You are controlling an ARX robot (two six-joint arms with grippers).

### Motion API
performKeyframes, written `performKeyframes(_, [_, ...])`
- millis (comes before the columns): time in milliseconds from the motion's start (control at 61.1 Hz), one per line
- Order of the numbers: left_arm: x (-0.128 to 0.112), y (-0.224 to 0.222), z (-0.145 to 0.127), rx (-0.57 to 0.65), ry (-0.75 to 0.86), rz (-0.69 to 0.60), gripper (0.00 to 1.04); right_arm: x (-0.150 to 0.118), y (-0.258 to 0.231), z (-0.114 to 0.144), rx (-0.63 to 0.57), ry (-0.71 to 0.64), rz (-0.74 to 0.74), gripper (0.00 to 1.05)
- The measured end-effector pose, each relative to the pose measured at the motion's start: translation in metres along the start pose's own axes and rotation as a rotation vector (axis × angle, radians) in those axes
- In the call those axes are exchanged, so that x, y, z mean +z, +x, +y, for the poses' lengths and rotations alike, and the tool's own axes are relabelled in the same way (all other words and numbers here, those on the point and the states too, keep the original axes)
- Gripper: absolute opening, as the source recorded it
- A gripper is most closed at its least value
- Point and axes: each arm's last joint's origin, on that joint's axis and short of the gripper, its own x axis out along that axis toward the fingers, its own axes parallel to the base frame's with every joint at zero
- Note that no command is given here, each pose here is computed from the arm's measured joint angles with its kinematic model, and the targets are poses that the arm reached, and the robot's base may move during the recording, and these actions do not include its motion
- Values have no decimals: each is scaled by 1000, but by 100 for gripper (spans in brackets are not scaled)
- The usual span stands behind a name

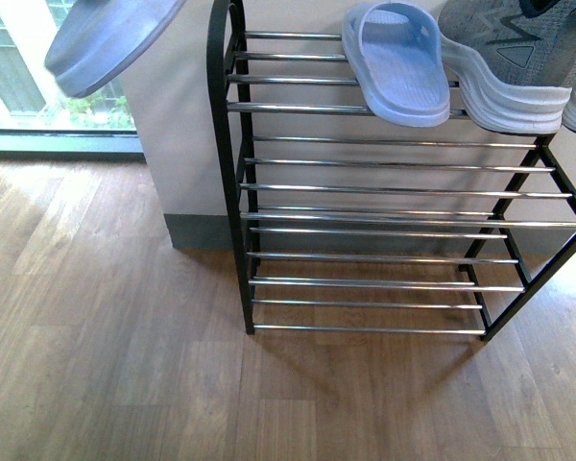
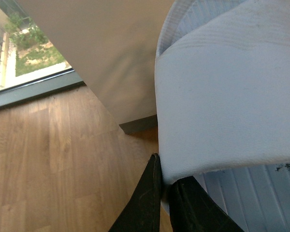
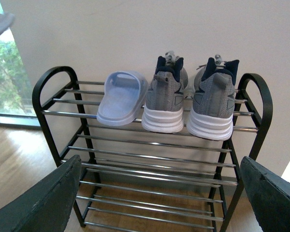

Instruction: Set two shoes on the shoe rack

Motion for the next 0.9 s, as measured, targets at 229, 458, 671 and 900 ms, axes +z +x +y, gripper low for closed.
performKeyframes(229, [46,60,-11,-25,118,44,2,0,0,0,0,0,0,95])
performKeyframes(458, [59,98,-28,-51,167,73,2,0,0,0,0,0,0,95])
performKeyframes(671, [62,126,-41,-38,194,94,2,0,0,0,0,0,0,95])
performKeyframes(900, [56,159,-57,1,160,120,2,0,0,0,0,0,0,95])
